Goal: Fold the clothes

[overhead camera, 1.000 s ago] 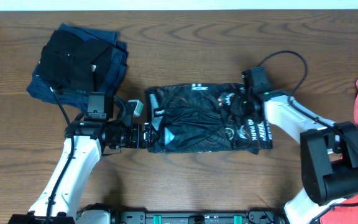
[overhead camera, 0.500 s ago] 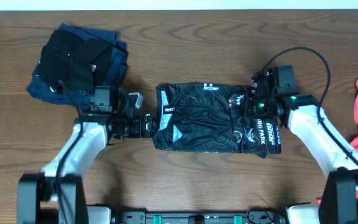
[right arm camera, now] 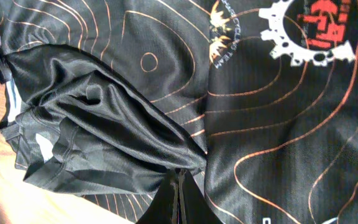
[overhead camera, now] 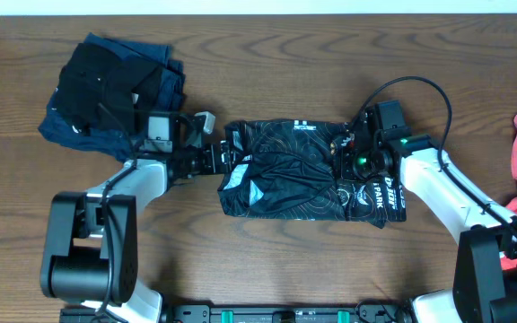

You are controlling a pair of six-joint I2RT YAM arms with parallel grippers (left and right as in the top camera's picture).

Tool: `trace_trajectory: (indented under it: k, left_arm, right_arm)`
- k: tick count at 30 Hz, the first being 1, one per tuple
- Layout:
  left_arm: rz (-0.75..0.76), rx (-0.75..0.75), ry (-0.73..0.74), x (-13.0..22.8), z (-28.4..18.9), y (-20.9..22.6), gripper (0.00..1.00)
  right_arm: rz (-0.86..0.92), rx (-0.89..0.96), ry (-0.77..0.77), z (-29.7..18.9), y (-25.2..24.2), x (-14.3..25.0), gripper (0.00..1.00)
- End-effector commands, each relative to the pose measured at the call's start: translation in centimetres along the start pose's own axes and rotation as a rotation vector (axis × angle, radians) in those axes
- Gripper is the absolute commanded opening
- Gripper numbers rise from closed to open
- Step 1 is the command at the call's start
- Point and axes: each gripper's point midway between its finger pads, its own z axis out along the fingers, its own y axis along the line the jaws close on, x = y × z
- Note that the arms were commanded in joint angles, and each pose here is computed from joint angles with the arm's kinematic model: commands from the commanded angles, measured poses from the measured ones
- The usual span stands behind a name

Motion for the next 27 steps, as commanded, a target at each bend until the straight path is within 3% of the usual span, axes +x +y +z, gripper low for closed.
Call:
trace_trajectory:
  k: [1, 4, 10, 14, 17, 22, 26, 27]
  left_arm:
    - [-0.167, -0.077, 0.136, 4.9, 2.0, 2.3, 0.95]
    - [-0.243, -0.080, 0.172, 5.9, 2.3, 1.7, 0.90]
    - [-0.378, -0.076, 0.264, 8.4, 3.1, 0.2, 0.89]
    - [-0.377, -0.066, 0.265, 8.5, 4.1, -0.6, 0.89]
    - [-0.365, -0.058, 0.272, 8.8, 4.9, -1.1, 0.82]
    - [-0.293, -0.021, 0.250, 8.4, 6.0, -2.5, 0.49]
    - [-0.304, -0.026, 0.250, 8.3, 5.7, -2.2, 0.11]
    - [-0.313, -0.030, 0.251, 8.3, 5.6, -2.0, 0.09]
  right_arm:
    - [-0.022, -0.001, 0.011, 0.3, 0.4, 0.4, 0.01]
    - [-0.022, -0.001, 0.012, 0.3, 0.4, 0.4, 0.01]
    - [-0.020, -0.003, 0.017, 0.3, 0.4, 0.5, 0.01]
    - [-0.020, -0.003, 0.016, 0.3, 0.4, 0.5, 0.01]
    - [-0.017, -0.003, 0.016, 0.3, 0.4, 0.5, 0.01]
    - [-0.017, -0.003, 0.017, 0.3, 0.4, 0.5, 0.01]
    - [-0.017, -0.004, -0.006, -0.3, 0.4, 0.1, 0.01]
    - [-0.016, -0.003, -0.018, -0.6, 0.4, -0.1, 0.01]
